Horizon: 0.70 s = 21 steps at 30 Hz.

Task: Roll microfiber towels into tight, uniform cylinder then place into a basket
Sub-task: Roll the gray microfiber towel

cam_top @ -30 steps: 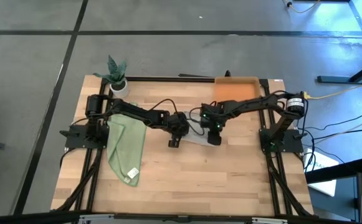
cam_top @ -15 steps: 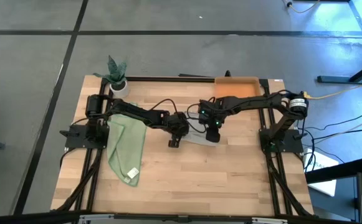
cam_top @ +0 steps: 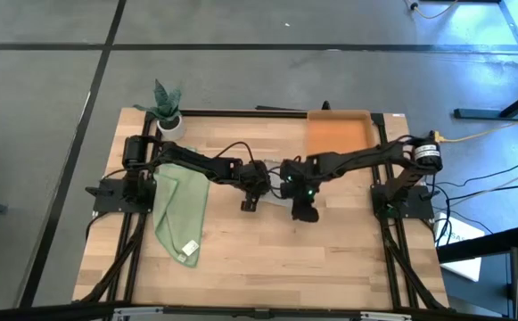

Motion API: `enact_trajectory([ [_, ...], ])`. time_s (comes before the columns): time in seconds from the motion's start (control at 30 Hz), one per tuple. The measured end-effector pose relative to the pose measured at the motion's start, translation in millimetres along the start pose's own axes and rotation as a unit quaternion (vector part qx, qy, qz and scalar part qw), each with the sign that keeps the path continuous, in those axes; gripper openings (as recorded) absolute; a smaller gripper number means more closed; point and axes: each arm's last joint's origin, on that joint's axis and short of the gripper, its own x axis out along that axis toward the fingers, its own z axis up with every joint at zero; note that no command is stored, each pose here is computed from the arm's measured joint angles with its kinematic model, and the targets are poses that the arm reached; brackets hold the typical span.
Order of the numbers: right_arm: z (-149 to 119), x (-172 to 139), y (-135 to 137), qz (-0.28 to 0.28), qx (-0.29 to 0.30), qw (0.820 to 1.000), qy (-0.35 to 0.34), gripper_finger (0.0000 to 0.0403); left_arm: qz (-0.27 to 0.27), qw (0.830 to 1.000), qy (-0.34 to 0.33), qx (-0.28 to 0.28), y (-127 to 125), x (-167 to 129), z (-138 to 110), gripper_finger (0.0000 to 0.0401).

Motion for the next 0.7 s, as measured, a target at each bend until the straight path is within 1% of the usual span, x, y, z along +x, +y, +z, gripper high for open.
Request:
enact_trajectory([
  [0.07,-3.7,5.4,-3.9,-0.004,0.001,1.0,0.002,0.0106,0.0,1.0,0.0,0.0,0.0,0.0,0.0,0.0066],
  [0.1,-5.5,7.0,-5.9,-0.015,0.004,1.0,0.005,0.0106,0.0,1.0,0.0,-0.001,0.0,0.0,0.0,0.0066],
  [0.23,-5.7,6.2,-11.6,-0.091,0.006,0.996,0.002,0.0106,-0.001,1.0,0.0,-0.001,0.0,0.0,0.0,0.0066],
  [0.3,-4.7,4.2,-14.9,-0.113,0.01,0.994,-0.005,0.0106,-0.004,1.0,-0.001,-0.001,-0.1,0.0,0.0,0.0066],
  [0.47,-3.8,0.0,-20.9,-0.123,0.019,0.992,-0.013,0.0106,-0.009,1.0,-0.002,-0.001,-0.3,0.0,0.1,0.0066],
  [0.6,-3.9,-3.7,-27.2,-0.157,0.038,0.987,-0.019,0.0106,-0.009,1.0,-0.002,-0.001,-0.3,0.0,0.1,0.0066],
  [0.7,-3.3,-7.4,-32.6,-0.163,0.046,0.985,-0.026,0.0106,-0.01,1.0,-0.002,-0.001,-0.3,0.0,0.1,0.0066],
])
